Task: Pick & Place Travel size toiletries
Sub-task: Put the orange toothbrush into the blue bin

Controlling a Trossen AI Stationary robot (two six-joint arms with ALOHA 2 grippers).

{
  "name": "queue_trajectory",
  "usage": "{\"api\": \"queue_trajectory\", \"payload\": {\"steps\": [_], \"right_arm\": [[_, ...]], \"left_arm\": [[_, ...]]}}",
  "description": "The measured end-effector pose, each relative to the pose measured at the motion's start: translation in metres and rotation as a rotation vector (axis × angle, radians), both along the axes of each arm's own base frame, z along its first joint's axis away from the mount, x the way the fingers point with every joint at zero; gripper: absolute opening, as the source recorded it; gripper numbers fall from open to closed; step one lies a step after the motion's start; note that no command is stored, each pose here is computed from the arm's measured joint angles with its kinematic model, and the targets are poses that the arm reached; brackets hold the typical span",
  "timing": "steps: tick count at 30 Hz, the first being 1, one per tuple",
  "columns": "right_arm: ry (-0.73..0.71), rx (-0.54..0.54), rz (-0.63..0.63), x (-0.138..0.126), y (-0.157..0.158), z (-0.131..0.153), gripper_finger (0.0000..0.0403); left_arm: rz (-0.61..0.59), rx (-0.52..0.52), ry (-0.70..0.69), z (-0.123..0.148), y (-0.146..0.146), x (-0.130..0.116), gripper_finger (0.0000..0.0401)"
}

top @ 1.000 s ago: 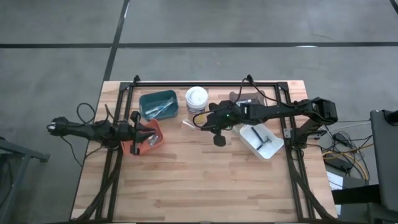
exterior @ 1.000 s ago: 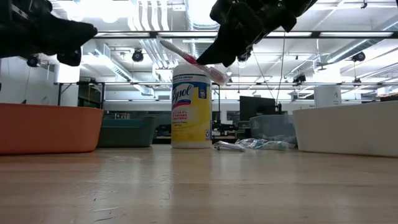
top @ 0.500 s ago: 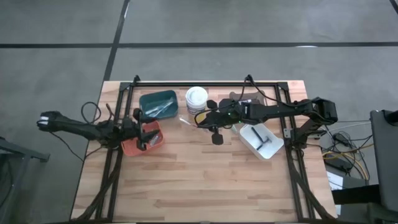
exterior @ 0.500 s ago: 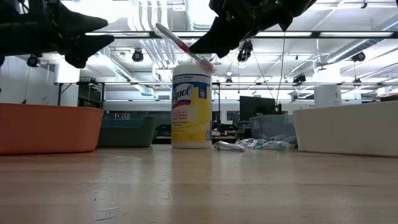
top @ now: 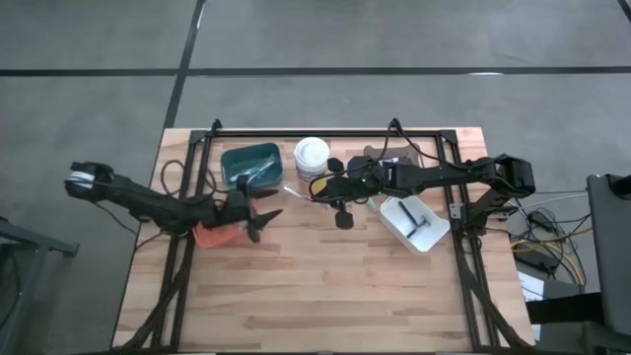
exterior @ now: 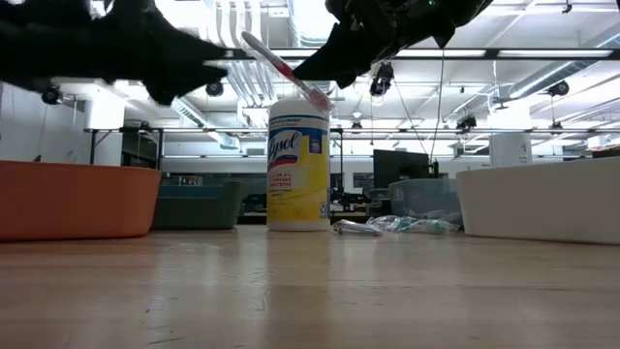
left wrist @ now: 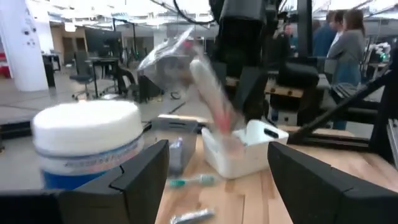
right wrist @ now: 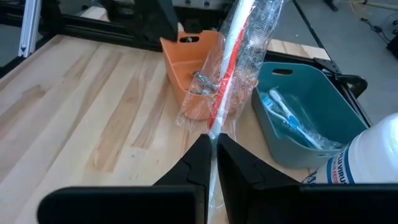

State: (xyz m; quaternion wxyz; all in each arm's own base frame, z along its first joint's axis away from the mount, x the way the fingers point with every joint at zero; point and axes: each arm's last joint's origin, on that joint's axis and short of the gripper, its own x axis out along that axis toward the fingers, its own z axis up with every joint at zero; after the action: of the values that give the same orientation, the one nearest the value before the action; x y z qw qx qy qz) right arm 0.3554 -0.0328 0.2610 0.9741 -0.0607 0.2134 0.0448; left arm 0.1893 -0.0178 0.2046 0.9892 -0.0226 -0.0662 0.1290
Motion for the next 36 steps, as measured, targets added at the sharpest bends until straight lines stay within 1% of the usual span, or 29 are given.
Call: {"api": "queue_trajectory", "payload": {"steps": [3, 7, 10, 13, 17, 20, 27, 29, 31, 36], "right_arm": [[0.001, -0.001, 0.003, 0.0, 0.0, 0.0, 0.0018], [0.006, -0.002, 0.006, 0.0, 0.001, -0.001, 0.0018], [0.009, -0.003, 0.014, -0.001, 0.001, -0.003, 0.0018], [0.012, -0.002, 0.015, -0.001, 0.001, -0.004, 0.0018], [0.017, -0.004, 0.017, -0.002, 0.001, -0.005, 0.0018], [0.018, -0.004, 0.017, -0.002, 0.001, -0.005, 0.0018], [0.024, -0.003, 0.017, -0.002, 0.001, -0.007, 0.0018], [0.029, -0.003, 0.017, -0.003, 0.001, -0.008, 0.0018], [0.03, -0.003, 0.017, -0.003, 0.001, -0.008, 0.0018], [0.031, -0.003, 0.016, -0.003, 0.001, -0.009, 0.0018]], "left_arm": [[0.005, 0.013, 0.029, 0.0, -0.001, 0.014, 0.0277], [0.018, 0.01, -0.013, 0.007, 0.0, 0.028, 0.0276], [0.038, 0.008, 0.005, 0.002, 0.004, 0.035, 0.0275], [0.05, 0.003, -0.043, 0.004, 0.008, 0.041, 0.0275], [0.001, -0.014, -0.055, -0.001, 0.012, 0.049, 0.0275], [-0.041, -0.049, -0.087, 0.0, 0.015, 0.054, 0.0275], [-0.046, -0.113, -0.09, -0.003, 0.019, 0.061, 0.0274], [-0.049, -0.125, -0.089, -0.003, 0.018, 0.062, 0.0266], [-0.05, -0.126, -0.094, -0.003, 0.018, 0.061, 0.0251], [-0.05, -0.126, -0.093, -0.003, 0.018, 0.061, 0.0181]]}}
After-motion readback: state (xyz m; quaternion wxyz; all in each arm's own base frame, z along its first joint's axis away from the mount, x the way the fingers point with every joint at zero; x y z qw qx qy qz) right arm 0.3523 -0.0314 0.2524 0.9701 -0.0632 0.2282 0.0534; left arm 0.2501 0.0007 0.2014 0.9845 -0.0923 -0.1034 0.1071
